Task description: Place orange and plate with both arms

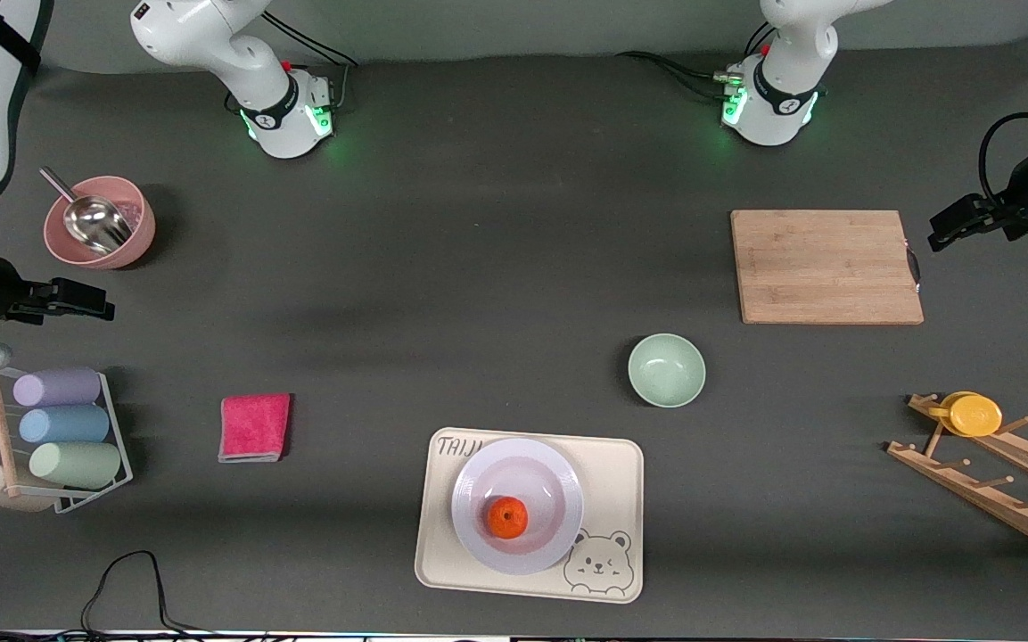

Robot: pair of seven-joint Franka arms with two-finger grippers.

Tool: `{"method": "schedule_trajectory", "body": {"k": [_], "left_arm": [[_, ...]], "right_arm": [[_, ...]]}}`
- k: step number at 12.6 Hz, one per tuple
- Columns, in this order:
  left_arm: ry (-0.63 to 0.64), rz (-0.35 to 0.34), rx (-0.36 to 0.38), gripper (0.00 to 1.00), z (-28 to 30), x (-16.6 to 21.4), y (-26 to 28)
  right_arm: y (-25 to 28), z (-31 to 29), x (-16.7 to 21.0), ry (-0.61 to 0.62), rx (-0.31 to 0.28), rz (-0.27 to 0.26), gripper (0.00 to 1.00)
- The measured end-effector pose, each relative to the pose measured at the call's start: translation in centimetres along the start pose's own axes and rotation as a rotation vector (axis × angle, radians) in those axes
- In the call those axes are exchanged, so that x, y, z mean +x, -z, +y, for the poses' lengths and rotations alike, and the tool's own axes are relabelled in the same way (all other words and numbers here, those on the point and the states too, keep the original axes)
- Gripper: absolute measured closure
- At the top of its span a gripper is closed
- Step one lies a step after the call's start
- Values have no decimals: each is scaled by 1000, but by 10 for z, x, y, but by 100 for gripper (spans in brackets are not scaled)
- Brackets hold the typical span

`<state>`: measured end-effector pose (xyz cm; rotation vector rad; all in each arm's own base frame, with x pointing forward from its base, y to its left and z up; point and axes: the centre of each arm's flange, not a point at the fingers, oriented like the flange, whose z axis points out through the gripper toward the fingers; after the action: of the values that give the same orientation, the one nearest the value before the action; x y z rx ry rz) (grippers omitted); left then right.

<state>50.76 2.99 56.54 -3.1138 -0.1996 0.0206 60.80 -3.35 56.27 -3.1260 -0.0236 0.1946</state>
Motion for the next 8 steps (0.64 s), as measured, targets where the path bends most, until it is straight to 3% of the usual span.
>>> {"method": "schedule_trajectory", "body": {"k": [8], "left_arm": [[-14, 34, 4, 0, 8, -3, 14]], "right_arm": [[0, 4, 0, -5, 3, -1, 0]]}}
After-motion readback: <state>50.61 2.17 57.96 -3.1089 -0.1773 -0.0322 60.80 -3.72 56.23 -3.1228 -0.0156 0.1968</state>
